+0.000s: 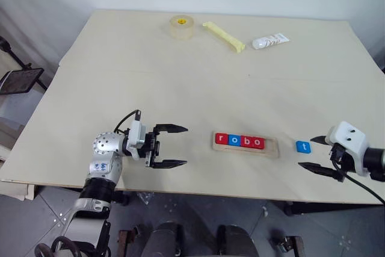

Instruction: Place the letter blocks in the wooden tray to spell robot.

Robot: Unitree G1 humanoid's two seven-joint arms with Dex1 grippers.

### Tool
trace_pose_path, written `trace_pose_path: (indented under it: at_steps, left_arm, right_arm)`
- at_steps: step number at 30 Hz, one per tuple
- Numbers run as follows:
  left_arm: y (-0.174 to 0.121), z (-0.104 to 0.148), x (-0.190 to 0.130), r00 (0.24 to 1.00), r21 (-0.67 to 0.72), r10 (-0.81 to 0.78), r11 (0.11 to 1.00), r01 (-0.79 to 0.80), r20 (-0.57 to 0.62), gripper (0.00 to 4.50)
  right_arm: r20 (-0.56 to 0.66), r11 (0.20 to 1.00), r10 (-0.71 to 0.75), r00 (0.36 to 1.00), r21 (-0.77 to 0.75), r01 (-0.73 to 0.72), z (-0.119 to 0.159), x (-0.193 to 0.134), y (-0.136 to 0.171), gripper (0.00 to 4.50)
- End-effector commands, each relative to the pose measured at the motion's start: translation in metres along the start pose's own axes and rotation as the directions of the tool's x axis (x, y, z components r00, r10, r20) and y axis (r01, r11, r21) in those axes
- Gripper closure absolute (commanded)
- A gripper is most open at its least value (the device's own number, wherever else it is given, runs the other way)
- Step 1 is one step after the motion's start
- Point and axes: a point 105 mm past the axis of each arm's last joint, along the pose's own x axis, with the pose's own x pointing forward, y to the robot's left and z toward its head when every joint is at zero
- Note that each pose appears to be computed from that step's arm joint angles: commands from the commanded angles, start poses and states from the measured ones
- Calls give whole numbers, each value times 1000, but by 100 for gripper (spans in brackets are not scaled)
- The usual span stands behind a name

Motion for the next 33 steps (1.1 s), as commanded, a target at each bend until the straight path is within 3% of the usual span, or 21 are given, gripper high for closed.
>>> trace_pose_path:
  at_steps: [1, 7, 8, 10, 17, 18, 25, 29, 33]
  left_arm:
    - [-1, 6, -1, 1000, 35, 4, 999, -4, 0, 0]
    - [-11, 8, -6, 999, 34, 42, 999, -41, -12, 0]
    - [-13, 8, -7, 999, 33, 46, 998, -45, -14, 0]
    - [-14, 8, -7, 999, 32, 50, 998, -50, -17, 0]
    - [-13, 9, -6, 998, 32, 57, 998, -57, -17, 0]
    - [-12, 9, -6, 998, 32, 58, 998, -57, -17, 0]
    - [-8, 7, -4, 998, 32, 55, 998, -54, -12, 0]
    - [-6, 6, -3, 999, 29, 49, 998, -49, -7, 0]
    - [-4, 5, -1, 999, 31, 46, 998, -46, -3, 0]
  right_arm:
    - [-35, 997, 55, 998, -56, -57, -4, 1, -7, 3]
    - [-144, 985, 128, 981, -93, -142, -18, 17, -23, 3]
    - [-149, 986, 130, 980, -88, -144, -19, 17, -25, 21]
    - [-153, 986, 132, 979, -84, -146, -20, 18, -27, 64]
    - [-125, 986, 129, 984, -87, -141, -12, 17, -32, 290]
    - [-115, 987, 124, 986, -92, -135, -8, 15, -33, 304]
    - [-55, 991, 94, 994, -93, -99, 29, 8, -31, 304]
    - [-3, 990, 125, 992, -71, -125, 58, 15, -12, 304]
    - [14, 987, 146, 989, -63, -145, 69, 23, -1, 304]
